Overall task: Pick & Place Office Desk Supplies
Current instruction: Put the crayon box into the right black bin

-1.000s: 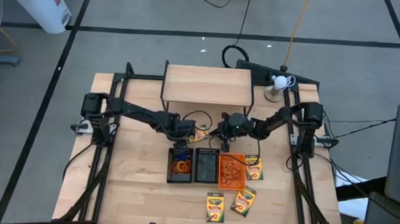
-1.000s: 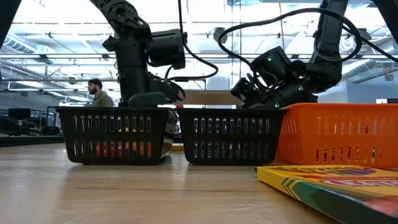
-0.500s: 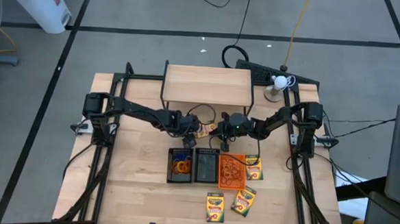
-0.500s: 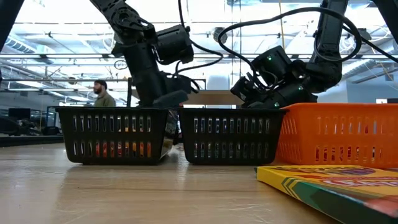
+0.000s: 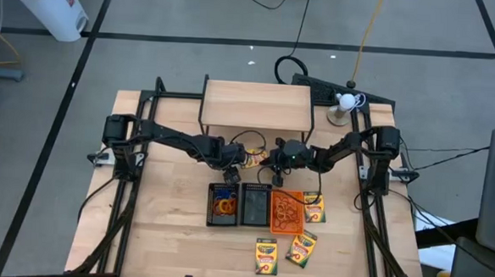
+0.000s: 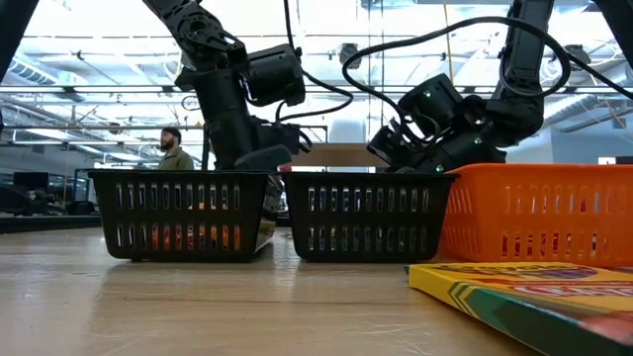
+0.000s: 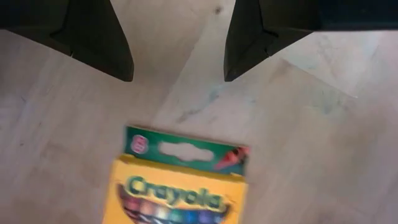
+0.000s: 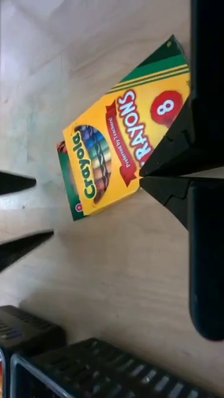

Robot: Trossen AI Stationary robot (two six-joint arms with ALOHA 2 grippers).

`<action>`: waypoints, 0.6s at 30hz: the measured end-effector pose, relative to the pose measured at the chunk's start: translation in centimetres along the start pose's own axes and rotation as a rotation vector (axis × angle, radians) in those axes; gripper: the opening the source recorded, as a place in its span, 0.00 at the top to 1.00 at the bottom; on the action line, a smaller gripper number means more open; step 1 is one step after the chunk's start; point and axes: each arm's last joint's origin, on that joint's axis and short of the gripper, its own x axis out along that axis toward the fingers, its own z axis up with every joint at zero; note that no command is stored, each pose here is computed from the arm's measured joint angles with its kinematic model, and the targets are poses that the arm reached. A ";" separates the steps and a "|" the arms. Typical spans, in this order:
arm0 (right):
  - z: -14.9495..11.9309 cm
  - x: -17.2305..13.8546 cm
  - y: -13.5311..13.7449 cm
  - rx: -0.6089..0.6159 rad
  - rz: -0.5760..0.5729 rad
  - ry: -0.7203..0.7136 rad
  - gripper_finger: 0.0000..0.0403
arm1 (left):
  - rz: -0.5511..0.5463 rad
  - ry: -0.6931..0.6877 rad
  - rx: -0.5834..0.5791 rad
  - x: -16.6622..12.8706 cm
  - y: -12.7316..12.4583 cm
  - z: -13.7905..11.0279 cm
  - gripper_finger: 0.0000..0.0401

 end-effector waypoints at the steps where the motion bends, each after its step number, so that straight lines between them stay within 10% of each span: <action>1: 0.1 0.0 0.0 0.001 -0.004 -0.013 1.00 | -0.007 0.003 0.000 0.0 0.0 0.0 0.38; 18: -0.1 -0.9 -0.5 0.055 -0.295 0.127 1.00 | -0.010 0.030 0.013 -0.1 -0.1 -0.3 0.38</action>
